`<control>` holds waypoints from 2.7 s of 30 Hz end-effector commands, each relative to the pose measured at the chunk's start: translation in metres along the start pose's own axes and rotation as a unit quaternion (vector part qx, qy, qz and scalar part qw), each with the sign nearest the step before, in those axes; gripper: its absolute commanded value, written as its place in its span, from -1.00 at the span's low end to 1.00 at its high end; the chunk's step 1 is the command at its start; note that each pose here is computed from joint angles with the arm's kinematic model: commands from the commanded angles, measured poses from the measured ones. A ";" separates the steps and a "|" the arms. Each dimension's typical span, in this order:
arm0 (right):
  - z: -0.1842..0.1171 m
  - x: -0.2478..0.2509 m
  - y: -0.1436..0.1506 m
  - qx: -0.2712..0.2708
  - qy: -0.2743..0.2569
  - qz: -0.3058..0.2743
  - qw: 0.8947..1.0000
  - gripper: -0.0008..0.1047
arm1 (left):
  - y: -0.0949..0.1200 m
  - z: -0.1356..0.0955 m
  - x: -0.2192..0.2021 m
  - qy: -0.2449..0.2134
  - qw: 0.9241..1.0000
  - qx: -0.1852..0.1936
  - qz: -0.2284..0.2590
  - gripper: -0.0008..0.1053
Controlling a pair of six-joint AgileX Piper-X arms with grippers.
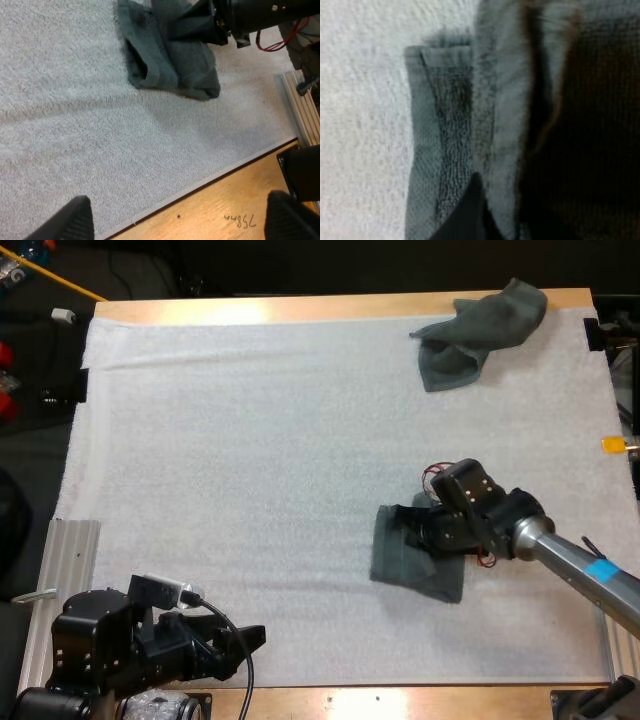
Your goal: Pick towel from pile, fold and stack
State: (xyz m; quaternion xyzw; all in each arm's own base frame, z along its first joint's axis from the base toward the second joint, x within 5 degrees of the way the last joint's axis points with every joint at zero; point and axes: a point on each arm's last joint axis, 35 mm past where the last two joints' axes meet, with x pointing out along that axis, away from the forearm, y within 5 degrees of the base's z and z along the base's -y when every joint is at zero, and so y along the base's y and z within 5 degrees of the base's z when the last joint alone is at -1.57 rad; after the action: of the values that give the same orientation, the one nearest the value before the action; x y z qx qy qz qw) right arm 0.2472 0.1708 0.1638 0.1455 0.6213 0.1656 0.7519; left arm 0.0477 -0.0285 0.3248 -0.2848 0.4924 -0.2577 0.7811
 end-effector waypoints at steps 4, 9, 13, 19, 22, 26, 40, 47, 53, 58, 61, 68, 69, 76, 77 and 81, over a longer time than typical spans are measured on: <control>0.001 -0.003 0.005 -0.002 0.009 0.031 0.999 -0.52 | -0.002 0.000 -0.002 -0.002 1.000 0.011 -0.008 0.30; 0.001 -0.020 0.010 -0.054 -0.012 0.045 0.997 0.41 | -0.002 0.000 -0.002 -0.002 1.000 0.015 -0.008 0.30; -0.002 -0.032 0.009 -0.063 -0.031 0.008 0.998 0.41 | -0.002 0.000 -0.002 -0.002 1.000 0.015 -0.008 0.30; -0.003 -0.032 0.011 -0.063 -0.028 0.015 0.997 0.41 | -0.002 0.000 -0.002 -0.002 1.000 0.015 -0.008 0.30; -0.004 -0.027 0.023 -0.084 -0.024 0.058 0.995 0.41 | -0.002 0.000 -0.002 -0.002 1.000 0.018 -0.008 0.30; -0.012 -0.015 0.040 -0.092 -0.017 0.080 0.992 0.41 | -0.001 0.000 -0.001 -0.001 1.000 0.018 -0.007 0.30; -0.036 0.018 0.059 -0.120 0.029 0.077 0.989 0.41 | -0.001 0.000 -0.001 0.000 1.000 0.017 -0.006 0.30; -0.035 -0.023 0.066 -0.144 -0.033 0.076 0.986 0.33 | -0.001 0.000 -0.001 0.000 1.000 0.027 -0.006 0.30; -0.046 -0.075 0.063 -0.166 -0.085 0.042 0.982 0.33 | -0.001 0.000 -0.001 -0.001 1.000 0.026 -0.004 0.30; -0.063 -0.113 0.051 -0.172 -0.099 0.006 0.980 0.33 | -0.001 0.000 -0.001 -0.001 1.000 0.026 -0.004 0.30; -0.074 -0.134 0.044 -0.178 -0.102 0.001 0.979 0.33 | -0.001 0.000 -0.001 -0.001 1.000 0.026 -0.004 0.30; -0.103 -0.183 0.027 -0.191 -0.130 0.020 0.973 0.33 | -0.001 0.001 -0.001 -0.006 1.000 0.030 -0.006 0.30; -0.108 -0.190 0.023 -0.192 -0.135 0.023 0.972 0.33 | -0.001 0.001 -0.001 -0.007 0.999 0.031 -0.006 0.30; -0.138 -0.227 0.001 -0.180 -0.172 0.054 0.967 0.33 | -0.001 0.001 -0.001 -0.007 0.999 0.031 -0.006 0.30; -0.142 -0.232 -0.002 -0.178 -0.180 0.058 0.966 0.33 | -0.001 0.001 0.000 -0.006 1.000 0.030 -0.005 0.30; -0.151 -0.245 -0.011 -0.169 -0.227 0.055 0.958 0.33 | 0.003 0.002 0.005 -0.007 0.999 0.032 -0.006 0.30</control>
State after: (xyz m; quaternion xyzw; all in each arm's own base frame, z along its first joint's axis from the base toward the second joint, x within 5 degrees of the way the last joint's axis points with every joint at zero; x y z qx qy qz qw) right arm 0.0585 0.0601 0.3459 0.0842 0.3963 0.2795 0.8705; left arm 0.0513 -0.0290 0.3206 -0.2670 0.4826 -0.2699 0.7893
